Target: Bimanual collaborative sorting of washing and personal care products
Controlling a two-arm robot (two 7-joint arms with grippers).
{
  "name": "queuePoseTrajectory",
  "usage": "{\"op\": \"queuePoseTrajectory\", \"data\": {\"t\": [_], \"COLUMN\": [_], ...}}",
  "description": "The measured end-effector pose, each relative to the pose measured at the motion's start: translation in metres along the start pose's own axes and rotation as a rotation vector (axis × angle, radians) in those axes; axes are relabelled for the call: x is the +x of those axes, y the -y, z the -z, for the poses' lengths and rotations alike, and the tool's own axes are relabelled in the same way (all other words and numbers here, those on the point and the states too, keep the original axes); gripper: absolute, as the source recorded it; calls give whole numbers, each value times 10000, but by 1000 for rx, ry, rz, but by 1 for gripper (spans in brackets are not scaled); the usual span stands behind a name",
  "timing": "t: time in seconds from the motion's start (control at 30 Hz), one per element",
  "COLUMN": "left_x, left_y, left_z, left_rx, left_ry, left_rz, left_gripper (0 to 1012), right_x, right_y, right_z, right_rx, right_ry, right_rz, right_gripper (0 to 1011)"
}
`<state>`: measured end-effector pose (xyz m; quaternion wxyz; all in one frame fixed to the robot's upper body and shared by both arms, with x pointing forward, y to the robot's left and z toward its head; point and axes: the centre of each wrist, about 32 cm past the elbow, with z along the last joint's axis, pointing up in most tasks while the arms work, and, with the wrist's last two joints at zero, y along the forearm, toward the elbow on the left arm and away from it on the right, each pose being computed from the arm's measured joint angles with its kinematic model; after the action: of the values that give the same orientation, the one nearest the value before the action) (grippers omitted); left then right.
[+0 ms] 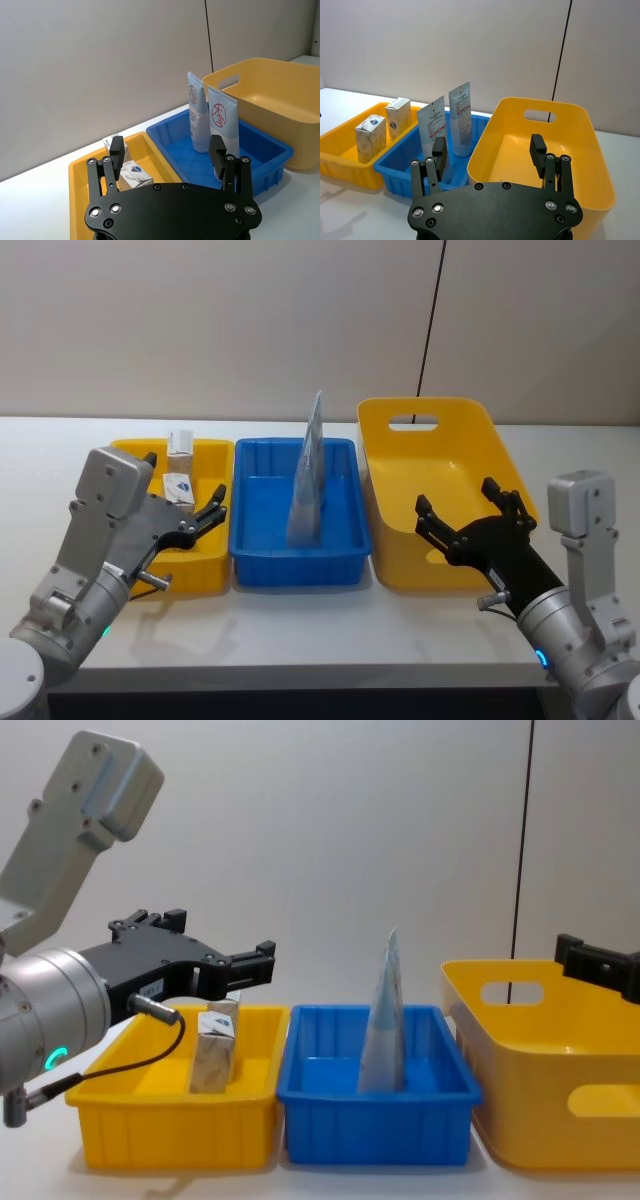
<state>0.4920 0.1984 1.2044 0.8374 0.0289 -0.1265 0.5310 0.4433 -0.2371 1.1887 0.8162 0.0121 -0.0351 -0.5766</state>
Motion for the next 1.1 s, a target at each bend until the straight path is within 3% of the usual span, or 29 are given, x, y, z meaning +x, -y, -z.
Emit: {"op": "queuePoseTrajectory", "data": {"t": [0.37,0.57,0.8,1.1], "left_x": [-1,-25,-98,-259], "left_y": [3,76,224,382], "left_z": [-1,-23,-75,-170], "left_rx": [1,9,48,133], "left_ry": [1,3,0,-22], "left_rz": [0,-3,-16,-62], "left_gripper": [1001,1001,1002,1001], "right_x": [0,0,0,0], "right_y": [0,0,0,0], "right_z": [0,0,0,0], "right_rx": [0,0,0,0], "right_ry": [0,0,0,0], "right_rz": [0,0,0,0], "right_gripper": [1000,1000,1000,1000]}}
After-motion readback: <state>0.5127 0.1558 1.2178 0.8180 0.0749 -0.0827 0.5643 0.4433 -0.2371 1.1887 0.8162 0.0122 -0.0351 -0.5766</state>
